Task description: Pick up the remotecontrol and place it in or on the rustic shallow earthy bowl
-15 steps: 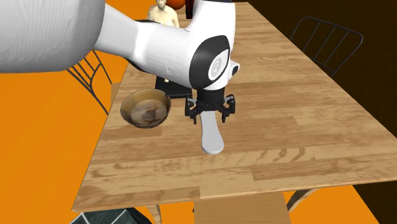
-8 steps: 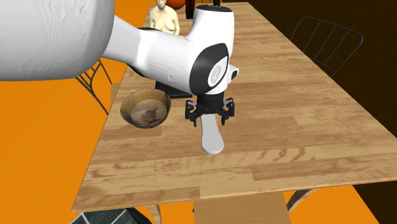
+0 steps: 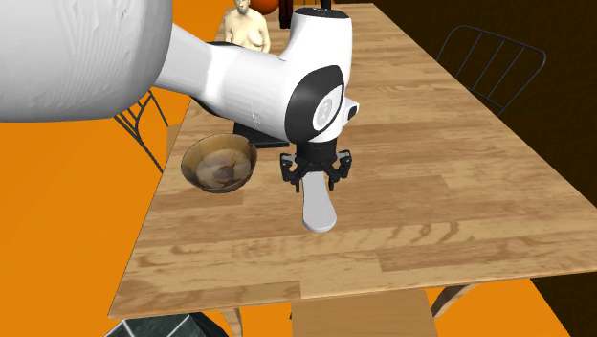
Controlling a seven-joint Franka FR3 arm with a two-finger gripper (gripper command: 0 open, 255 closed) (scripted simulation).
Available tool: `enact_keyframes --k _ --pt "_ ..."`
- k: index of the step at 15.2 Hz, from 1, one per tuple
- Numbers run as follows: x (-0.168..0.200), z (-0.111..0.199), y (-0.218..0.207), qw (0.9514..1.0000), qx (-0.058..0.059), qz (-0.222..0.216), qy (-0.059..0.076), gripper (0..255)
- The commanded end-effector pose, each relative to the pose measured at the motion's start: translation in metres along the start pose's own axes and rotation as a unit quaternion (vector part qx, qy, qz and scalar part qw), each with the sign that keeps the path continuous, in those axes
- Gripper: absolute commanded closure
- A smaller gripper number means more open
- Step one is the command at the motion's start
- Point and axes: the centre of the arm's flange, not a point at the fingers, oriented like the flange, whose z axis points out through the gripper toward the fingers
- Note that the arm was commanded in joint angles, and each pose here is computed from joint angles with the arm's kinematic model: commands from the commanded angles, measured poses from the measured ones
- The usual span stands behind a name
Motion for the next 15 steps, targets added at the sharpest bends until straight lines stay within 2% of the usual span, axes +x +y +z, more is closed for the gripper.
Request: enact_keyframes --k 1,4,15 --pt "0.0 0.0 0.0 1.0 0.0 0.0 0.0 255" --pt "0.0 0.0 0.0 1.0 0.0 0.0 0.0 255" --pt "-0.001 -0.058 0.001 1.0 0.0 0.0 0.0 255"
